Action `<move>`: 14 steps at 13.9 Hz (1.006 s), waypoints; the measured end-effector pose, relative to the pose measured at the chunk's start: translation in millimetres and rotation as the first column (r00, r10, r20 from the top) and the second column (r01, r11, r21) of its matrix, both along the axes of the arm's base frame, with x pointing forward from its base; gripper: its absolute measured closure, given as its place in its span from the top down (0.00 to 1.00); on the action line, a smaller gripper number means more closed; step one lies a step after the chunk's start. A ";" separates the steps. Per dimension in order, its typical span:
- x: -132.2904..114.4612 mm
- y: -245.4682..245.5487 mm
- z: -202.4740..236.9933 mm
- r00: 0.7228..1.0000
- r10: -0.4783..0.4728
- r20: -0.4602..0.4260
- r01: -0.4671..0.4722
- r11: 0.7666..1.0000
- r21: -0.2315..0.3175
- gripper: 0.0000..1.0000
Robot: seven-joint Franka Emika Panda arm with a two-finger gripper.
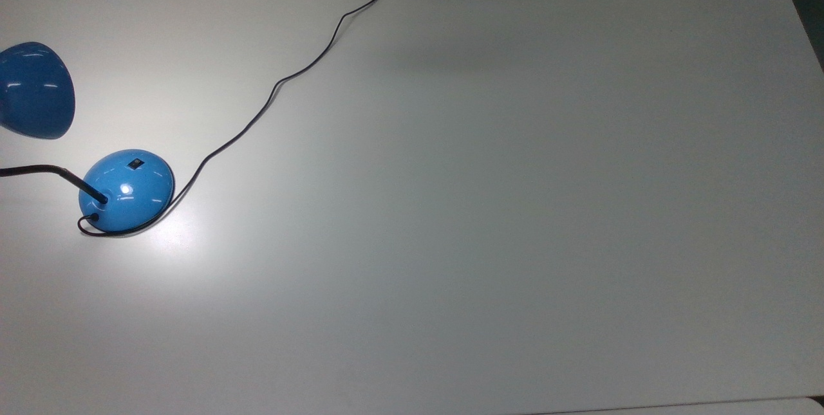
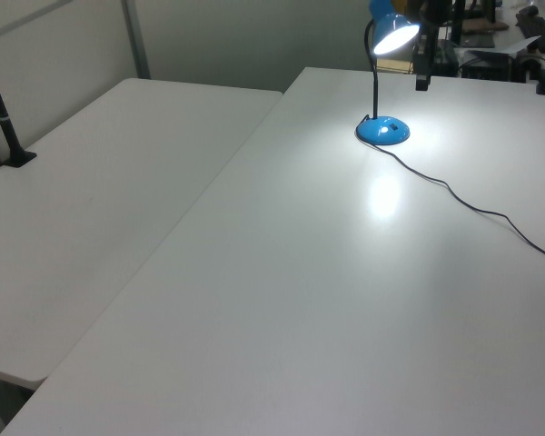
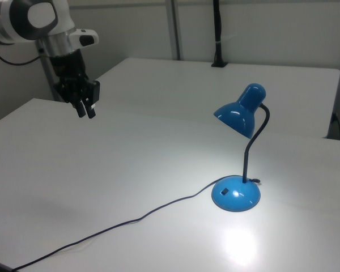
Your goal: Turn on the lamp
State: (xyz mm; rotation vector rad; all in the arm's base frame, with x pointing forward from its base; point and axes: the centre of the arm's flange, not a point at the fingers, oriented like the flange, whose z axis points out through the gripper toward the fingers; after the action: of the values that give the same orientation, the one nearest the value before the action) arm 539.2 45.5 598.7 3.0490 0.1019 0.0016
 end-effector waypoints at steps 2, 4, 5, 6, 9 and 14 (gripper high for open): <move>0.3 -2.5 0.7 1.000 -0.004 0.001 0.004 1.000 0.000 0.51; 0.4 -3.4 0.7 1.000 -0.006 0.001 0.006 1.000 0.000 0.74; 0.4 -3.4 0.7 1.000 -0.006 0.001 0.006 1.000 0.000 0.85; 0.4 -3.4 0.7 1.000 -0.006 0.001 0.006 1.000 0.000 0.95; 0.5 -3.2 0.4 1.000 -0.006 0.001 0.006 1.000 0.002 1.00; 0.7 -3.2 0.1 1.000 -0.006 0.000 0.006 1.000 0.004 1.00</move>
State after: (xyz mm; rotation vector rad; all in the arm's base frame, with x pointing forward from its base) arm 539.9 42.2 598.8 3.0532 0.0924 0.0013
